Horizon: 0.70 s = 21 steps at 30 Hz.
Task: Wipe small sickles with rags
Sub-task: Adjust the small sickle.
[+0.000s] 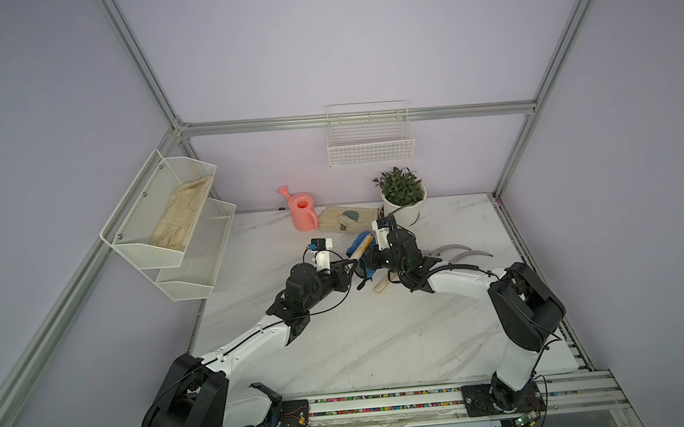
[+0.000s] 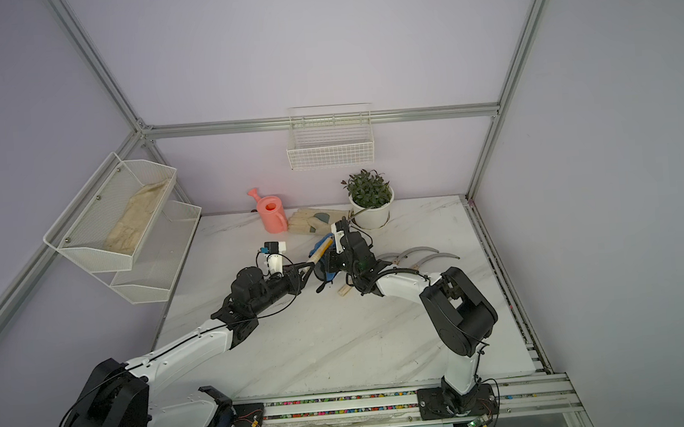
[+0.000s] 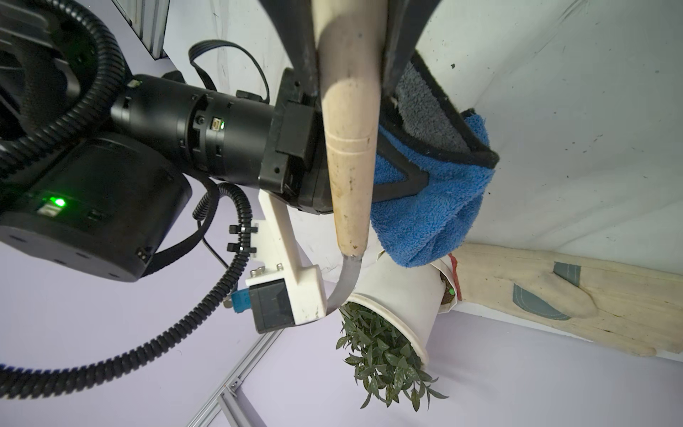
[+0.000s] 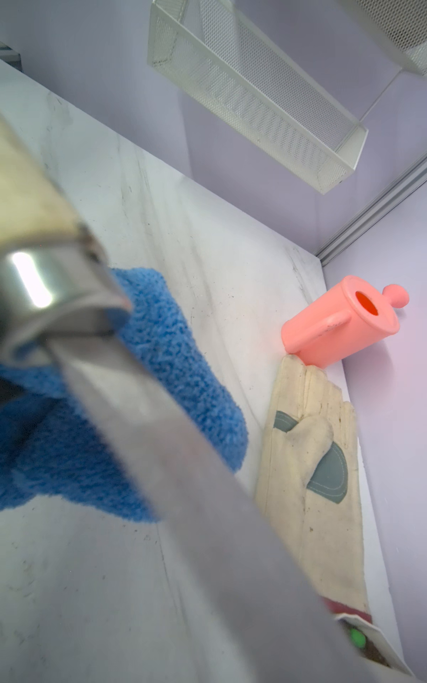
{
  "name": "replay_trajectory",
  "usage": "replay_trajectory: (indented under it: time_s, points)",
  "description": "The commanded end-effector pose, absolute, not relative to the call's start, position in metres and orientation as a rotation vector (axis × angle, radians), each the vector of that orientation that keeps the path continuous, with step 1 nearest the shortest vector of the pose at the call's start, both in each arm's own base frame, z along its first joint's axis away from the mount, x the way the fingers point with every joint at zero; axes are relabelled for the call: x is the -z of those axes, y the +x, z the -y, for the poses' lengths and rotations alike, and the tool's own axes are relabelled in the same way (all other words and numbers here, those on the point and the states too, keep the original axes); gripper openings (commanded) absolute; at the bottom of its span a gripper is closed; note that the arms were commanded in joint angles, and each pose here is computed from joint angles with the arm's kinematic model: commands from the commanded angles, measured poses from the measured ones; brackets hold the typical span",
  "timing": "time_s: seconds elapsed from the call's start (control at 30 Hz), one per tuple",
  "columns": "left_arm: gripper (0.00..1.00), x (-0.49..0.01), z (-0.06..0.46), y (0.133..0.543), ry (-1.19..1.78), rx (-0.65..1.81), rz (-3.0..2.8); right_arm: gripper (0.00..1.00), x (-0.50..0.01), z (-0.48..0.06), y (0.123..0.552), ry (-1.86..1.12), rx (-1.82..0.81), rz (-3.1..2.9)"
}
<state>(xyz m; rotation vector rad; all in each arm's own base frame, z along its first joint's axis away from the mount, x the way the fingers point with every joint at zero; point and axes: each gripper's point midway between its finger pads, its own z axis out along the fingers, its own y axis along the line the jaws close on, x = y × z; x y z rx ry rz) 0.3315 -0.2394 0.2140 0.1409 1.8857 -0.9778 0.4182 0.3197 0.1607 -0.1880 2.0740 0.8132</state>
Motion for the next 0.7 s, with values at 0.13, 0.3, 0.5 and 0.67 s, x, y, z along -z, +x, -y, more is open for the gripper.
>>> replay_trajectory:
  time_s: [0.13, 0.3, 0.5, 0.67]
  points:
    - [0.00, -0.171, 0.260, 0.314, 0.221, 1.022, -2.016, 0.00, -0.194, -0.333, 0.431, -0.208, -0.850, -1.974]
    - [0.00, -0.158, 0.264, 0.324, 0.159, 1.024, -2.048, 0.00, -0.190, -0.334, 0.432, -0.208, -0.852, -1.976]
    - [0.00, -0.134, 0.258, 0.344, 0.027, 0.963, -2.114, 0.00, -0.180, -0.329, 0.433, -0.185, -0.830, -1.980]
    - [0.00, -0.133, 0.265, 0.347, 0.023, 1.010, -2.112, 0.00, -0.177, -0.326, 0.437, -0.168, -0.801, -1.984]
